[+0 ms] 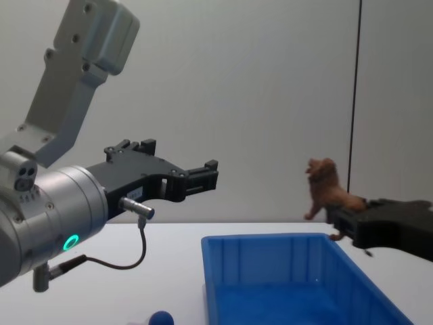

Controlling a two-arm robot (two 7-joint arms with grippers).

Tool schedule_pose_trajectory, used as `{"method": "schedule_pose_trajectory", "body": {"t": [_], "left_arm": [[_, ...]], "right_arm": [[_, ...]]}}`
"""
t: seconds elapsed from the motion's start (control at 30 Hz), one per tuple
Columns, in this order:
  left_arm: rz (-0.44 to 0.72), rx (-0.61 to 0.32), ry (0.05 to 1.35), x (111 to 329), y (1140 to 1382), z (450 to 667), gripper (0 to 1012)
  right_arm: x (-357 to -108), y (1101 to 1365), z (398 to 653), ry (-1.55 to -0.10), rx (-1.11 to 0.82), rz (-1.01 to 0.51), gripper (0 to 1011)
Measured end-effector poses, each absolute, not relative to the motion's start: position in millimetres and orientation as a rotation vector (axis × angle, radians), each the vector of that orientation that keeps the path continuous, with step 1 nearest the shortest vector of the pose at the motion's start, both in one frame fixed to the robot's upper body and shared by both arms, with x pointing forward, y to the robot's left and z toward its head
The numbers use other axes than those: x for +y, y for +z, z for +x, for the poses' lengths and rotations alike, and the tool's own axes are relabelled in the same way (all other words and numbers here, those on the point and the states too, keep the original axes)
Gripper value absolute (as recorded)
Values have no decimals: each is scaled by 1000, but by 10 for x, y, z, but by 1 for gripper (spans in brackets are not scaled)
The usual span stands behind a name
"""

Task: Pick up the two dolls from the table and place them into the box.

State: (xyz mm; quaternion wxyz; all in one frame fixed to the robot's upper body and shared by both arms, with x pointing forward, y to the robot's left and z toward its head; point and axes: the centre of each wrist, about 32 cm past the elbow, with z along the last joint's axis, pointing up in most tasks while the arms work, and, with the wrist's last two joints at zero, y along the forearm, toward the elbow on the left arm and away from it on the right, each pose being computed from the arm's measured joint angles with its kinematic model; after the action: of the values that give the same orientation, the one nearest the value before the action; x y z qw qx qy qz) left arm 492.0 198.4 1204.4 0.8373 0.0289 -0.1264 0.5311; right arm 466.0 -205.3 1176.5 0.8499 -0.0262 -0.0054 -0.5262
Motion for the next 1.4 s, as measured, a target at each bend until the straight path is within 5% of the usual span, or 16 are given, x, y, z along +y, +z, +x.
{"method": "schedule_pose_trajectory", "body": {"t": [0.17,0.6,0.83,1.4], "left_arm": [[61,-268,1124,1984,12044,4920,1001],[61,-268,1124,1984,12044,4920,1001],[61,-268,1124,1984,12044,4920,1001],[61,-268,1124,1984,12044,4920,1001]], "right_arm": [[-1980,11763,4747,-1075,-4,-53,375],[-1885,11731,4887,-1078,-8,-73,839],[-1911,11712,4858,-1128,-24,-75,998],[-2191,11656,4621,-1302,-35,-70,1001]]}}
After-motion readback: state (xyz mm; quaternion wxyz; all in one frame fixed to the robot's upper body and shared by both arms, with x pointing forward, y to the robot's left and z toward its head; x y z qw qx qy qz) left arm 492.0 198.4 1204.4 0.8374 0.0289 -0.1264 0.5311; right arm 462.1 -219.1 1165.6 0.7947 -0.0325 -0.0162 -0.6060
